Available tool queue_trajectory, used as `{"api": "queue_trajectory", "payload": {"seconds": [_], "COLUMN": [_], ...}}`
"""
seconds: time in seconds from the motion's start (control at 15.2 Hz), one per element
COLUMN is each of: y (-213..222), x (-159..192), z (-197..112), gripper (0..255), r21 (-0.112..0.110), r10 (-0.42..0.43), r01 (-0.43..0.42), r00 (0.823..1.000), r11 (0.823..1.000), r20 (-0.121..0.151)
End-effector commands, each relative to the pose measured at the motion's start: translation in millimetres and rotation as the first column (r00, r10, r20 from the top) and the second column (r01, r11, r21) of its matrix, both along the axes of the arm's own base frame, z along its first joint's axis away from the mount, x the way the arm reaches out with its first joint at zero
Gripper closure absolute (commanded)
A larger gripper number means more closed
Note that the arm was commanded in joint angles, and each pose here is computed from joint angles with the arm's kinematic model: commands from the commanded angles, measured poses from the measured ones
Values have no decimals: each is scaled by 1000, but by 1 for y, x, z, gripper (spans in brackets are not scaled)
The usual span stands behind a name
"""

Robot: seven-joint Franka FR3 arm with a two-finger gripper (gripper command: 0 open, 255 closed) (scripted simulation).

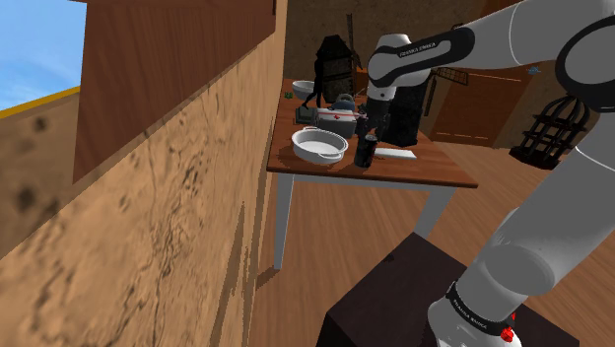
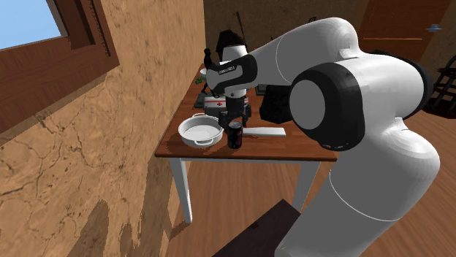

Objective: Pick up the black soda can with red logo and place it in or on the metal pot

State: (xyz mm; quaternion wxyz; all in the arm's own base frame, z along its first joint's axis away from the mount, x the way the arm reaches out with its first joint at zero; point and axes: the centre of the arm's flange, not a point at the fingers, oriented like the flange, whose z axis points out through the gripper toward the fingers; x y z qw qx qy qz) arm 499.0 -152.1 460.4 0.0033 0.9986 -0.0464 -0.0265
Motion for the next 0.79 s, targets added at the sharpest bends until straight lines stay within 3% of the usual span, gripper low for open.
{"api": "queue_trajectory", "payload": {"seconds": [0.0,0.13,0.2,0.73], "y": [0,0,0,0], "x": [0,0,0,0], "z": [0,0,0,0], "gripper": [0,0,255,255], "r21": [0,0,0,0], "r10": [0,0,0,0], "r01": [0,0,0,0], "r00": [1000,1000,1000,1000], "r11": [1000,1000,1000,1000], "r20": [0,0,0,0]}}
